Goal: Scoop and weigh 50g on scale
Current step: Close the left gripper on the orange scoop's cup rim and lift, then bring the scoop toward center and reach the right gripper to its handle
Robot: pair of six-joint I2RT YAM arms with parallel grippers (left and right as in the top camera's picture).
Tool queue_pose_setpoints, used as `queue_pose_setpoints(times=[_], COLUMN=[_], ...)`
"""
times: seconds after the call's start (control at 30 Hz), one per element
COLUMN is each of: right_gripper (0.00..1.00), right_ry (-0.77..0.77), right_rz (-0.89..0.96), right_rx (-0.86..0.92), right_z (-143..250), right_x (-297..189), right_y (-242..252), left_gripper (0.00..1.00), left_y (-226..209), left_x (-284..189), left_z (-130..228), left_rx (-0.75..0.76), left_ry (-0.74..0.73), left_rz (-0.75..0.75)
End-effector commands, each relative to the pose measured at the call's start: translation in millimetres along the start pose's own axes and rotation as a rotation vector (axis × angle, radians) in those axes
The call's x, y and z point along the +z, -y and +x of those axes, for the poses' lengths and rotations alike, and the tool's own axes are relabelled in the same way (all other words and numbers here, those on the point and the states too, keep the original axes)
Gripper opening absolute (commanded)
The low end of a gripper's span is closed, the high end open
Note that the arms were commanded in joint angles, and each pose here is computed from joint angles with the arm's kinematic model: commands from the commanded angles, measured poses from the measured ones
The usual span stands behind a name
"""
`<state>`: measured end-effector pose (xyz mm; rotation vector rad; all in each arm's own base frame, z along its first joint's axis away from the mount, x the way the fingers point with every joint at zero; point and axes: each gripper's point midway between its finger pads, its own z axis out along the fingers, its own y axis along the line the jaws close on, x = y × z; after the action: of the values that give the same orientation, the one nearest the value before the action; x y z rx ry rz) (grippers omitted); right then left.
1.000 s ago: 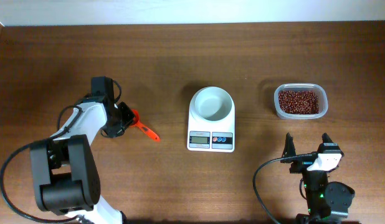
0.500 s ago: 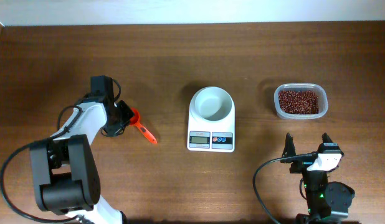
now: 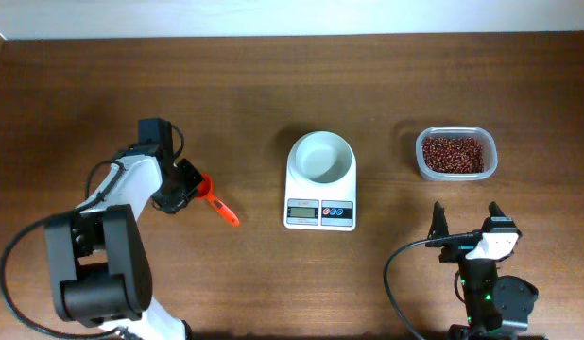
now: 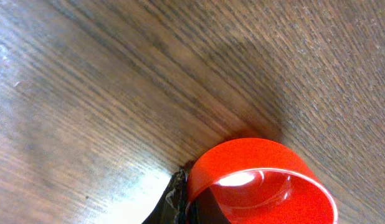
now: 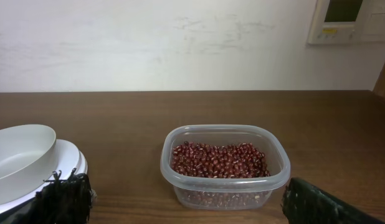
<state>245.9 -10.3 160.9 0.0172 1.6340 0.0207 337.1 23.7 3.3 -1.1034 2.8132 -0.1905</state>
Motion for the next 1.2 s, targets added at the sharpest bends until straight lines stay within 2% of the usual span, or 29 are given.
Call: queue_pose_setpoints(times=[0.0,0.07,0.17,0.33,0.43,0.57,0.83,1.0,1.17], right_gripper=[0.99,0.99,0.99,0.99,0.99,0.99,0.99,0.99,0.99], right_ry=[-0.006,-0.006,-0.006,-0.006,-0.006,-0.006,-0.006,-0.006,-0.006], right_rz=[-0.007,-0.007,-0.007,-0.007,-0.007,-0.007,-0.007,-0.007,-0.007], right_rx=[0.000,0.000,0.000,0.000,0.000,0.000,0.000,0.000,0.000], right_z=[2.9,2.9,2.9,2.9,2.9,2.9,2.9,2.9,2.9], right_x=[0.1,0.1,0.1,0.1,0.1,0.1,0.1,0.1,0.1], right_y=[-1.8,-1.8,-1.8,-1.8,-1.8,-1.8,-1.8,-1.8,-1.8], left_gripper=[0.00,0.00,0.00,0.00,0.00,0.00,0.00,0.00,0.00], left_y=[8.9,7.2,-16.6,-18.0,-18.9,-28.5,-26.1,-23.8,-23.6], left_x=[-41.5,-63.1,-80.8,-82.9,-82.9,-84.0,-86.5,-124.3,-183.0], left_z=[-11.8,-8.0,3.6,37.4,38.6,56.2,58.8,55.4,66.4], left_rx=[-0.050,-0.162,-0.411,-0.414,-0.332,-0.341,-0.375,-0.286,-0.350], left_ry=[0.100,0.121,0.138,-0.013,-0.017,-0.084,-0.094,0.026,0.167], left_rz=[0.063,0.082,0.003,-0.002,-0.006,-0.054,-0.040,0.048,0.215])
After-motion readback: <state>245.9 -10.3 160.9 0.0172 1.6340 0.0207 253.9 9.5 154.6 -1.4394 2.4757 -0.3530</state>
